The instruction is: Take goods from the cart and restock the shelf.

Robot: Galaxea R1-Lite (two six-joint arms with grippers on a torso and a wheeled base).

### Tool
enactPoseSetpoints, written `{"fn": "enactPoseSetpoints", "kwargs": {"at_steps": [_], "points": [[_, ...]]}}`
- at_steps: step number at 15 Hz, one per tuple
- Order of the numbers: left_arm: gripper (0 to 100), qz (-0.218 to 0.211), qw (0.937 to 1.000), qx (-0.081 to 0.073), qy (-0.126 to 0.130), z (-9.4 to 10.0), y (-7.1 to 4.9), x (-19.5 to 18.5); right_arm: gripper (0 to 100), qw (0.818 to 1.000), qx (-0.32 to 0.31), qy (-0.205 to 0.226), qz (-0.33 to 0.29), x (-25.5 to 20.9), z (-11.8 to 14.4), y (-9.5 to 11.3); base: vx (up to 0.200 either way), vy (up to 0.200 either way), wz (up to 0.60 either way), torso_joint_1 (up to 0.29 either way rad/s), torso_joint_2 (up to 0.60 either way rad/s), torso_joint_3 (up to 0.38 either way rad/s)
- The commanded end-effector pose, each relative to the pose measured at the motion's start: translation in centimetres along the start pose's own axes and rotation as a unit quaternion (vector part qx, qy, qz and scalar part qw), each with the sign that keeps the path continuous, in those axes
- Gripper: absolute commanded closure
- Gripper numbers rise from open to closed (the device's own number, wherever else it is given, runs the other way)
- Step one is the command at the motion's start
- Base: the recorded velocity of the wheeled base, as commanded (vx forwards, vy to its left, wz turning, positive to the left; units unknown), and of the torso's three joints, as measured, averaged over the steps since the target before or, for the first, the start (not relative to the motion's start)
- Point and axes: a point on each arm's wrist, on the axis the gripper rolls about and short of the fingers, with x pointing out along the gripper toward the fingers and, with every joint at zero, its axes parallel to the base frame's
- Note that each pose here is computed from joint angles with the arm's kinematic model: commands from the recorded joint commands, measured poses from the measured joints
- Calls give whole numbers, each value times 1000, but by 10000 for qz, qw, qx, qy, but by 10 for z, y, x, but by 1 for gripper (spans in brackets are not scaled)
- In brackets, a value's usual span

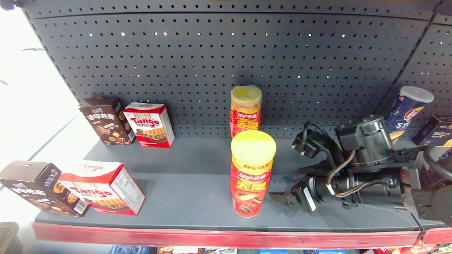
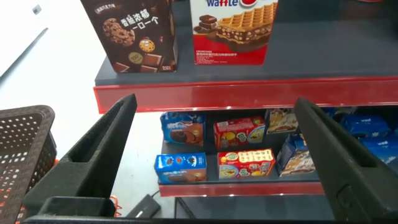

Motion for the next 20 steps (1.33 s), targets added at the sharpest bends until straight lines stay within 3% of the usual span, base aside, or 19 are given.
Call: {"fn": "enactPoseSetpoints", "kwargs": {"at_steps": [1,5,8,11,14,15,19,20], "points": [[0,-9,10000,-6,11,0,0,0,0,9988,119,-417,-249,-22,11,-11,0,0,0,0,0,0],[0,-9,10000,-6,11,0,0,0,0,9892,349,-1198,-762,-94,4,-32,0,0,0,0,0,0],[0,-24,10000,9,10,0,0,0,0,9834,366,-1564,-844,-153,-51,-21,0,0,0,0,0,0],[0,-32,10000,9,10,0,0,0,0,9760,364,-1933,-937,-183,-118,-9,0,0,0,0,0,0],[0,-32,10000,9,10,0,0,0,0,9688,397,-2167,-1137,-195,-172,-2,0,0,0,0,0,0],[0,-32,10000,9,10,0,0,0,0,9683,396,-2190,-1139,-195,-179,0,0,0,0,0,0,0],[0,-32,10000,9,10,0,0,0,0,9363,649,-2907,-1862,-200,-241,11,0,0,0,0,0,0],[0,-32,10000,9,10,0,0,0,0,9336,695,-2902,-1982,-200,-255,14,0,0,0,0,0,0]]}}
